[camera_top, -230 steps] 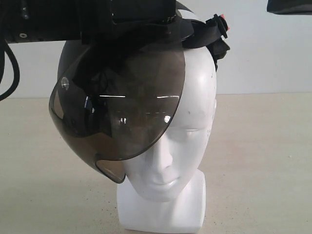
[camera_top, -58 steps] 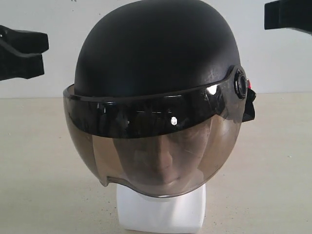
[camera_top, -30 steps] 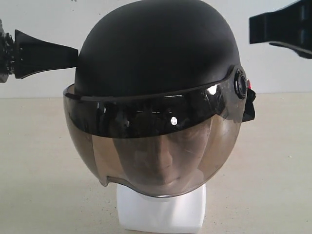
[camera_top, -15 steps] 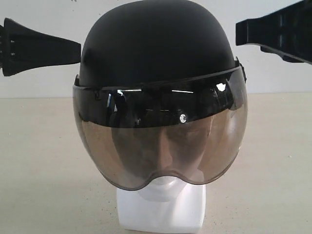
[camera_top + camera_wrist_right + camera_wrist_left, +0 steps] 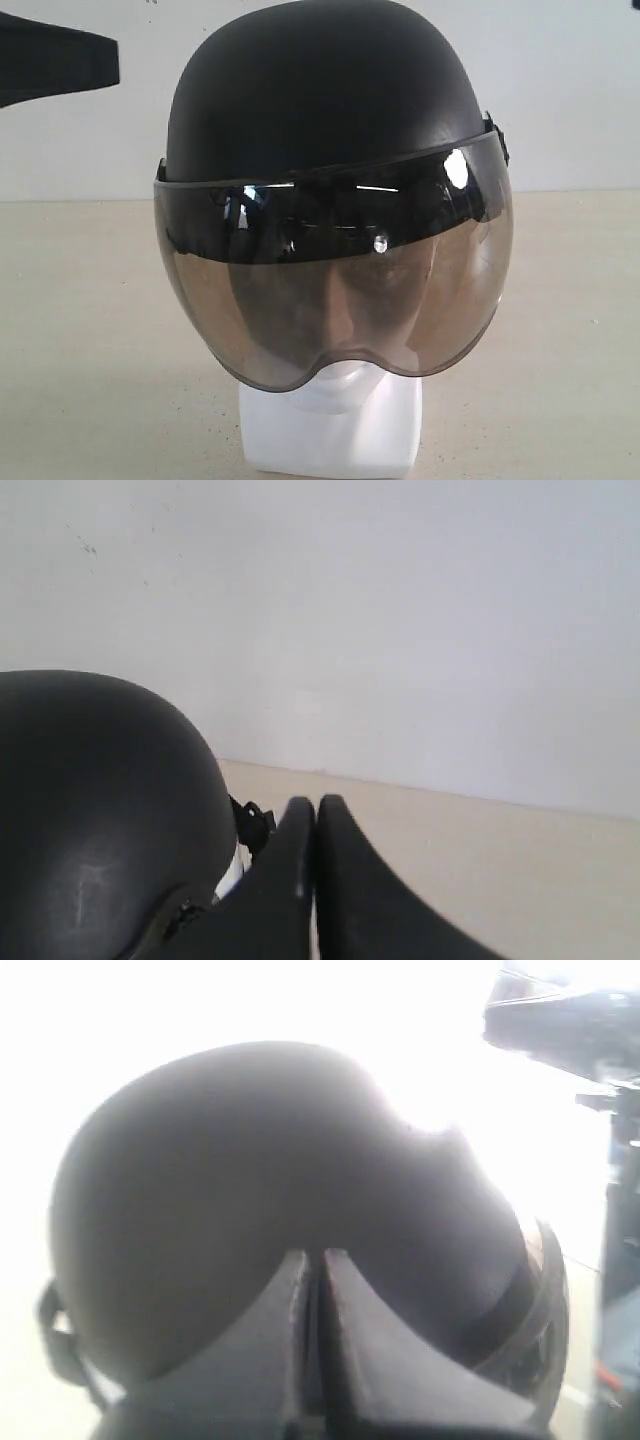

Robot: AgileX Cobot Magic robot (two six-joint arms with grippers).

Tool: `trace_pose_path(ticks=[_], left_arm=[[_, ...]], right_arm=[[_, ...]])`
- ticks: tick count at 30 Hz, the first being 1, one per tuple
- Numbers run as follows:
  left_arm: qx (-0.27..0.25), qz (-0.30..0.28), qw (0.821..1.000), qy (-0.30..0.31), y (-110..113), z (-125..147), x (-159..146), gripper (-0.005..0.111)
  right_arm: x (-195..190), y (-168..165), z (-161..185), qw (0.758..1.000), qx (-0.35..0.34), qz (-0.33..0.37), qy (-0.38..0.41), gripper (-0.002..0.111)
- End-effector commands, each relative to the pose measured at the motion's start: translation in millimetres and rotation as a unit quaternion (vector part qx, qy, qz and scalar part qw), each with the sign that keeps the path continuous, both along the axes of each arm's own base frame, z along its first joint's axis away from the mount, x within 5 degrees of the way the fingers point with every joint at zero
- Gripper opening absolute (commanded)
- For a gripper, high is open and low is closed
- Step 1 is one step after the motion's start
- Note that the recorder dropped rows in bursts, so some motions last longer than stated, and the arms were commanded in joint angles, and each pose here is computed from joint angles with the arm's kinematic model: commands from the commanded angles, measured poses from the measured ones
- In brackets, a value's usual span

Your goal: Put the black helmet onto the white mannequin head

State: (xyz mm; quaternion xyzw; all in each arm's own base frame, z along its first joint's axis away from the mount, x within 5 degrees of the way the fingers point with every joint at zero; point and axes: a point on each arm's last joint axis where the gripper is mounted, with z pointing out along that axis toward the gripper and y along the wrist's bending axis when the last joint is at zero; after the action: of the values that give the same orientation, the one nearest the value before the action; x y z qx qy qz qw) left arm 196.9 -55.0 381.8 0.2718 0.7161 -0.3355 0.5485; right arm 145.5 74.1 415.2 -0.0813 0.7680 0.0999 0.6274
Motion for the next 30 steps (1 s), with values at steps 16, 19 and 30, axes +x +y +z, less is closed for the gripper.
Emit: trace_pose_path(ticks=[16, 19, 30], left_arm=[[-0.102, 0.406, 0.907, -0.04, 47, -116, -109, 0.004], [-0.102, 0.407, 0.907, -0.04, 47, -116, -109, 0.004], [-0.102, 0.406, 0.907, -0.04, 47, -116, -109, 0.004]], right_arm=[[-73, -15, -135, 0.974, 0.041, 0.209, -0.073, 0.0], [-73, -15, -135, 0.974, 0.041, 0.209, -0.073, 0.0], [-76, -21, -132, 0.975, 0.03, 0.197, -0.096, 0.0]])
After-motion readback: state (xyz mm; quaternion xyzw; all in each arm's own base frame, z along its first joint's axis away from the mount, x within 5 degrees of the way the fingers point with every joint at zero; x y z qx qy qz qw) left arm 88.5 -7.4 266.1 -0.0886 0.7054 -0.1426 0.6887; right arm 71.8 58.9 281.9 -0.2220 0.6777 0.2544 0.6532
